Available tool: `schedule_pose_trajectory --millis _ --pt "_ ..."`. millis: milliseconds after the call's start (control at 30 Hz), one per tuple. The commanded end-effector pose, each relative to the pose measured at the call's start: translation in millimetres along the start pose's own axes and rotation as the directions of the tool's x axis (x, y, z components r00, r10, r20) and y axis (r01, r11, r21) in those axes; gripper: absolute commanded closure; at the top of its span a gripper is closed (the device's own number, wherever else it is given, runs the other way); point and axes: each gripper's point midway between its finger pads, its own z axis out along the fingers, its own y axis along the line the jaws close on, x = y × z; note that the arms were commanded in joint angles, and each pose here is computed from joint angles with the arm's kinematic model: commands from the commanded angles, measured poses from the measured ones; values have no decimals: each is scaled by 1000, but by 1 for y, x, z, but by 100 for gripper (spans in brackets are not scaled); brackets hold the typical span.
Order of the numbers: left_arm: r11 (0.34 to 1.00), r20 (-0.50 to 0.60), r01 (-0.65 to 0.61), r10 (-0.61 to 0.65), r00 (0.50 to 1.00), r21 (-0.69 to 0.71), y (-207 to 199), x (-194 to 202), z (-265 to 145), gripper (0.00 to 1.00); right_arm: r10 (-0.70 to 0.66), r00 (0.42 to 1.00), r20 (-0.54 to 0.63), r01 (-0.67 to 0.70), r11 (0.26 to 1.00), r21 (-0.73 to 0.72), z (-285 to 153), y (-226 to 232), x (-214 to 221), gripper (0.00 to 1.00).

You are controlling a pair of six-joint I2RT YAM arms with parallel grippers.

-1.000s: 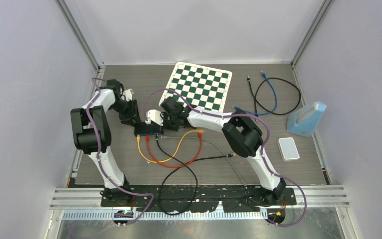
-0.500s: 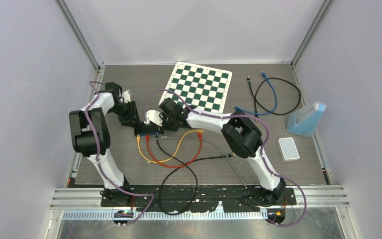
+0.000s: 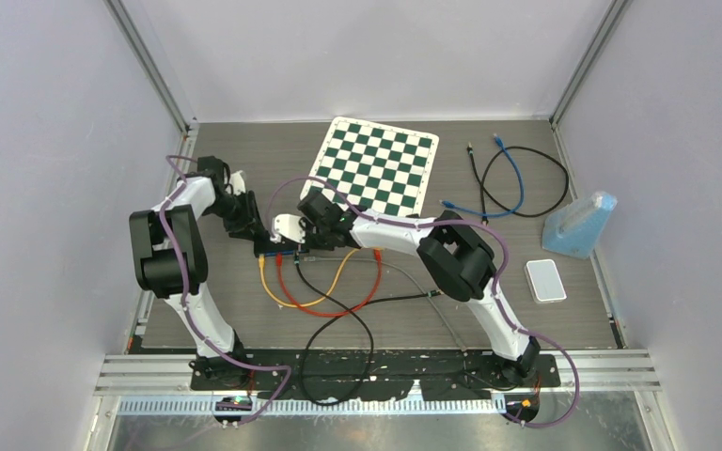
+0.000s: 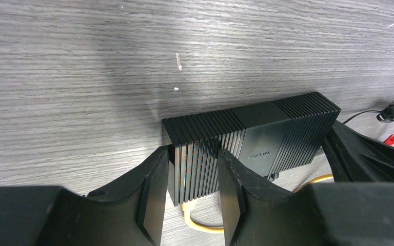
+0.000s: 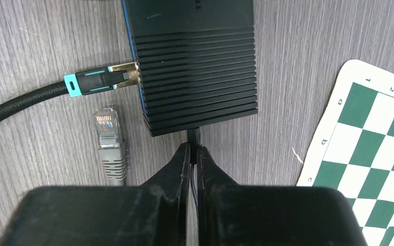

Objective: Insert the plug into the switch port
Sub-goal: Move the switch port to the center of the board.

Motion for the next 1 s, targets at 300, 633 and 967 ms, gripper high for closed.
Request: schedule_pose_trajectory --millis 300,633,967 --pt "941 -132 80 -38 991 330 -83 35 -7 61 -190 855 482 147 981 125 -45 -1 -163 95" --pt "936 -160 94 -42 986 339 -90 42 -1 61 -194 830 523 149 981 127 -45 -3 -179 95" --pt "973 -79 54 -37 996 227 -76 21 -17 61 -111 836 537 51 991 125 -47 0 -176 95"
